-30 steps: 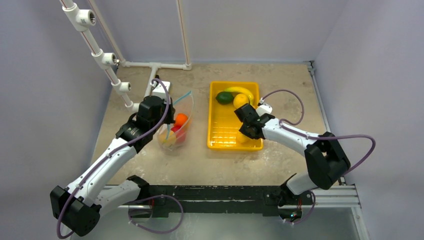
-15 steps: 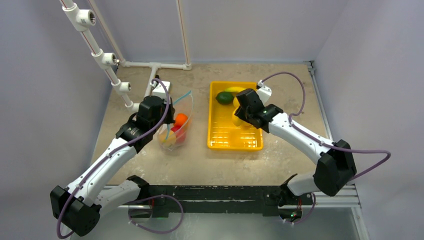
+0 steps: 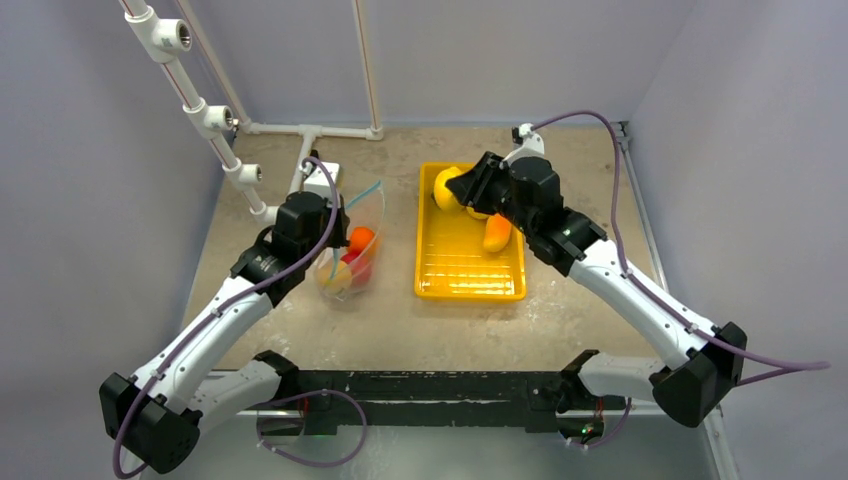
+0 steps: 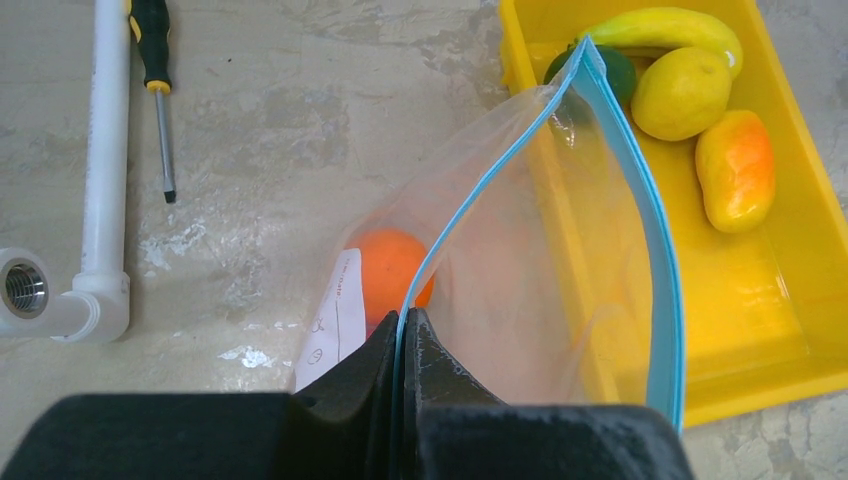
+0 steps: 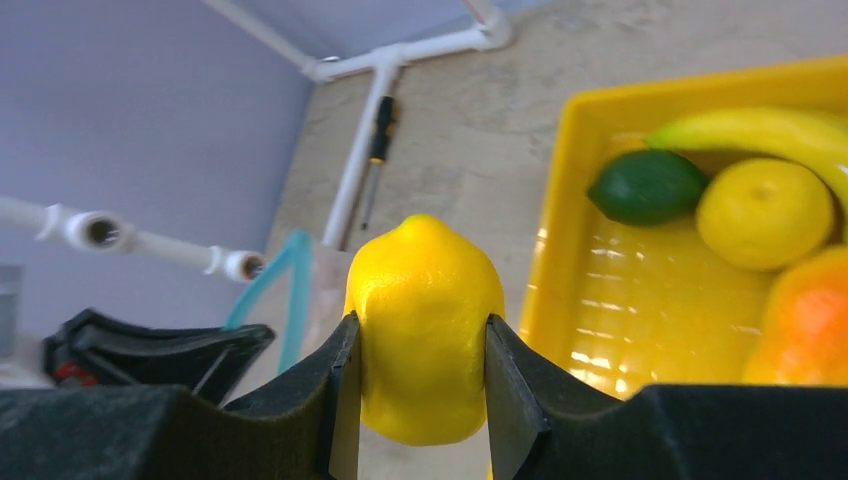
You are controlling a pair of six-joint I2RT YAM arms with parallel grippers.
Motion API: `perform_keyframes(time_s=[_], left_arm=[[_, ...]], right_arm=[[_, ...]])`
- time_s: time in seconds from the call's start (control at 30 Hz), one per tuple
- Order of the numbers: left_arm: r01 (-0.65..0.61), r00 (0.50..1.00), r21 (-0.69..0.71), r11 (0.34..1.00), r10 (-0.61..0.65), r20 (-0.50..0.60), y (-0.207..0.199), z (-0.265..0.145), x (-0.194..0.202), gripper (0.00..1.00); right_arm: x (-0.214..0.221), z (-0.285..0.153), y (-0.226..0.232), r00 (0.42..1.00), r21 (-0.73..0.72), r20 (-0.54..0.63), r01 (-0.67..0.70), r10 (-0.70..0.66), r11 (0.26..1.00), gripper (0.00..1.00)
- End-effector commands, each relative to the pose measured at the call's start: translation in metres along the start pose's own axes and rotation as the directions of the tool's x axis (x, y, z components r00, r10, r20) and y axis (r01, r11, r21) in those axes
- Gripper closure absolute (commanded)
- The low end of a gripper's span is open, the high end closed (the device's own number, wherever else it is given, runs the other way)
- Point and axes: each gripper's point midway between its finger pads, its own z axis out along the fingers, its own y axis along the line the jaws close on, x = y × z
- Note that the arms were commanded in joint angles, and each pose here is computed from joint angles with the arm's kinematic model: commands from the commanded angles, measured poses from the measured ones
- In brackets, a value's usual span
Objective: Place the food in the zip-top bag and seal the zipper
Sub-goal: Place the fake fruit in the zipper food storage bag.
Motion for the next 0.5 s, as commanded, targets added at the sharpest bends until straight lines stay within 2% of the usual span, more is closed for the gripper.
perform_keyframes(time_s=[0.0, 0.33, 0.47], left_arm=[[0.003, 0.997, 0.018, 1.000, -0.004, 0.073, -0.001, -0.008, -0.017, 1.00], [0.008, 0.994, 0.036, 0.999, -0.012, 0.109, -0.003, -0.016, -0.025, 1.00], [0.008, 0.993, 0.043, 0.999, -0.013, 0.113, -0.004, -0.017, -0.026, 1.00]], right_arm=[[-0.028, -0.015, 0.072, 0.996, -0.295, 0.061, 0.086, -0.071, 0.952, 1.00], [-0.011, -0.029, 0.159, 0.988, -0.509, 0.075, 0.156, -0.137, 0.847, 1.00], [0.005, -0.026, 0.174, 0.988, -0.547, 0.045, 0.147, -0.146, 0.824, 1.00]])
